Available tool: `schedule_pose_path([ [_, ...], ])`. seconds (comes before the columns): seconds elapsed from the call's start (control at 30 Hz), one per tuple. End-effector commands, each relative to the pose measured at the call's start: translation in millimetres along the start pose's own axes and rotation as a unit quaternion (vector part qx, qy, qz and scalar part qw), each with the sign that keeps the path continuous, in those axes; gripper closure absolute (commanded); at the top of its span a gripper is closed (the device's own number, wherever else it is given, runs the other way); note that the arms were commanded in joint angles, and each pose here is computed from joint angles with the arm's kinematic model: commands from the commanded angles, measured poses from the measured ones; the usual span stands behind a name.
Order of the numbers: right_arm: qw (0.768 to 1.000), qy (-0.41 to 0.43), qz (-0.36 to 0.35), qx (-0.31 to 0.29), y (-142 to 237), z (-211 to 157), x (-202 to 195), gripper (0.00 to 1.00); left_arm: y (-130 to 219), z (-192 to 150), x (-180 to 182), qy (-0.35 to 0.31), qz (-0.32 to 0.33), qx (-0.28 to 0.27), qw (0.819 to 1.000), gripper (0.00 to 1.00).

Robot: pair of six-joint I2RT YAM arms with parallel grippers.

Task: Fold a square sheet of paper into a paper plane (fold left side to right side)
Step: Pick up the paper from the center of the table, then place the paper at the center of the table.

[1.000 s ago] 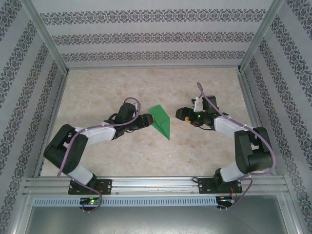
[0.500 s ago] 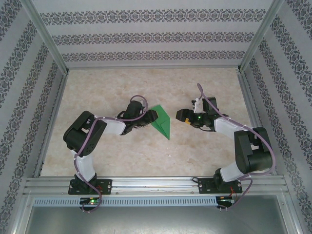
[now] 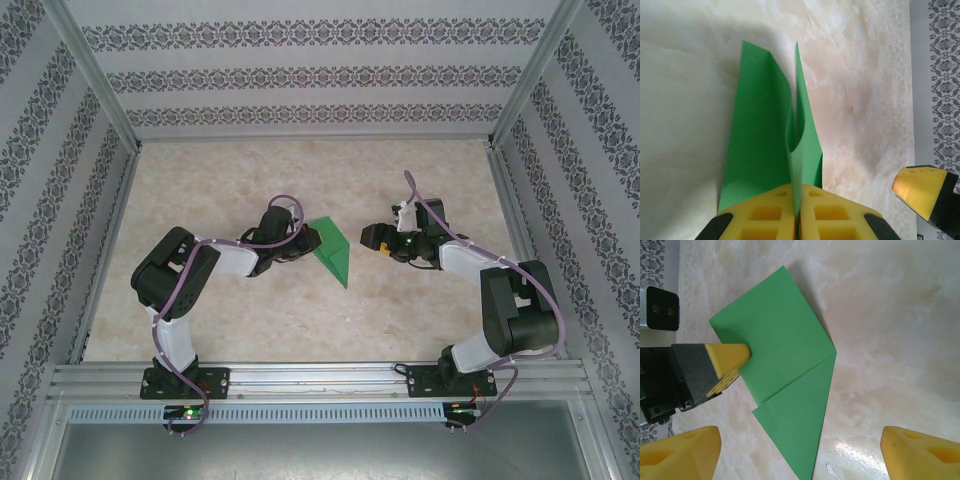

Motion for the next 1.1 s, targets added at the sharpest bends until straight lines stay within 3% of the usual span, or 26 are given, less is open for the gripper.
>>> schedule_pose_path([
  [0.0, 0.999, 0.026, 0.03, 0.003, 3, 0, 4, 0.17, 14, 8, -12, -0.019, -0.039, -0.015, 0.999, 0.92],
  [0.33, 0.991, 0.067, 0.106, 0.039, 3, -4, 20, 0.17, 51, 4, -35, -0.088, -0.143, 0.02, 0.985, 0.96],
  [0.57, 0.981, 0.091, 0.147, 0.083, -7, -13, 26, 0.16, 69, -6, -54, -0.153, -0.216, 0.061, 0.962, 0.97],
  [0.87, 0.973, 0.097, 0.17, 0.124, -24, -24, 36, 0.16, 68, -7, -57, -0.144, -0.249, 0.063, 0.956, 0.97],
  [1.07, 0.966, 0.104, 0.189, 0.14, -24, -26, 50, 0.29, 59, -10, -49, -0.13, -0.24, 0.07, 0.959, 0.97],
])
Point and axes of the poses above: each hand's point on the last joint's axis, 136 mm out from that joint toward the fingers, its own y axis back along the fingers, its own x axis along the line the jaws close on, z = x × y, the point moved 7 cm from there along y, back along the fingers, and after that the axes turned 10 degrees about -y, right-handed, at the moved point
